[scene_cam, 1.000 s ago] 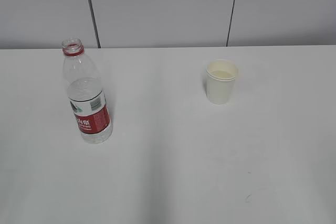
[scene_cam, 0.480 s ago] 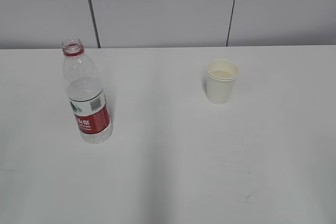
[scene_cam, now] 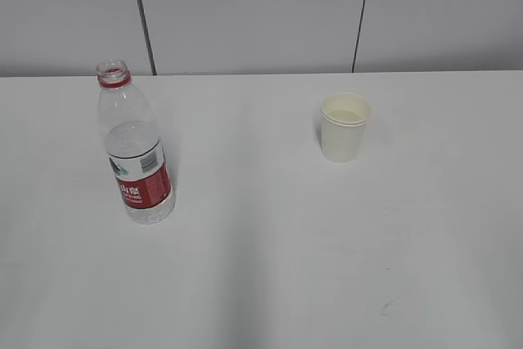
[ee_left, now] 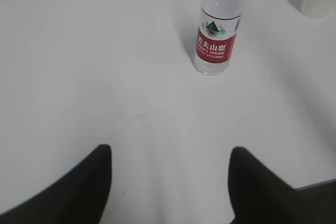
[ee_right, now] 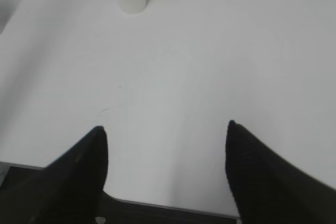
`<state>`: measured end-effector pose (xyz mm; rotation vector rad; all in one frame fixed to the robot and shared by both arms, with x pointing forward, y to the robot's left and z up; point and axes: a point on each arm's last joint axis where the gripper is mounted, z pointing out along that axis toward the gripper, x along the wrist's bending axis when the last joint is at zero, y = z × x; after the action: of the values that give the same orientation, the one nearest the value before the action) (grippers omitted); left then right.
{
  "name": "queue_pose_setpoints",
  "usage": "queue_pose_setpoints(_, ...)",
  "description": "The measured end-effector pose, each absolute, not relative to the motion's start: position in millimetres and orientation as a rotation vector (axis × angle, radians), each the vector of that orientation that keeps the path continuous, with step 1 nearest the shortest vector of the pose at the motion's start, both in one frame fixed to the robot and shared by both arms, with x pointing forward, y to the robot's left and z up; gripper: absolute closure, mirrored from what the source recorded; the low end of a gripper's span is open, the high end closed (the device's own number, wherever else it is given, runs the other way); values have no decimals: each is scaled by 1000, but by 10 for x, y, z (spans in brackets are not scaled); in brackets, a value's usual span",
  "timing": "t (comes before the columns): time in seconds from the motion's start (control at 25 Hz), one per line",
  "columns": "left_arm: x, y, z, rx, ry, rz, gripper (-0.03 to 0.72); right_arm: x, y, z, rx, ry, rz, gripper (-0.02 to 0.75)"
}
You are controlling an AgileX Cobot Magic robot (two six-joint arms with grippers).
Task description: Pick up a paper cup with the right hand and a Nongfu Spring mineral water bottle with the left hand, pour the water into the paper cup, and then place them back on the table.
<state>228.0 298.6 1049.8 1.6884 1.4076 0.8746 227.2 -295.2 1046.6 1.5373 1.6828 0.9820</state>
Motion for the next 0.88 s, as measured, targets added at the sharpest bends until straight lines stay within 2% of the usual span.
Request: queue_pose_setpoints(0.88,2280,2986,10498,1688,1408,875,249,2274,-2945,10466,1573,1636,958,218)
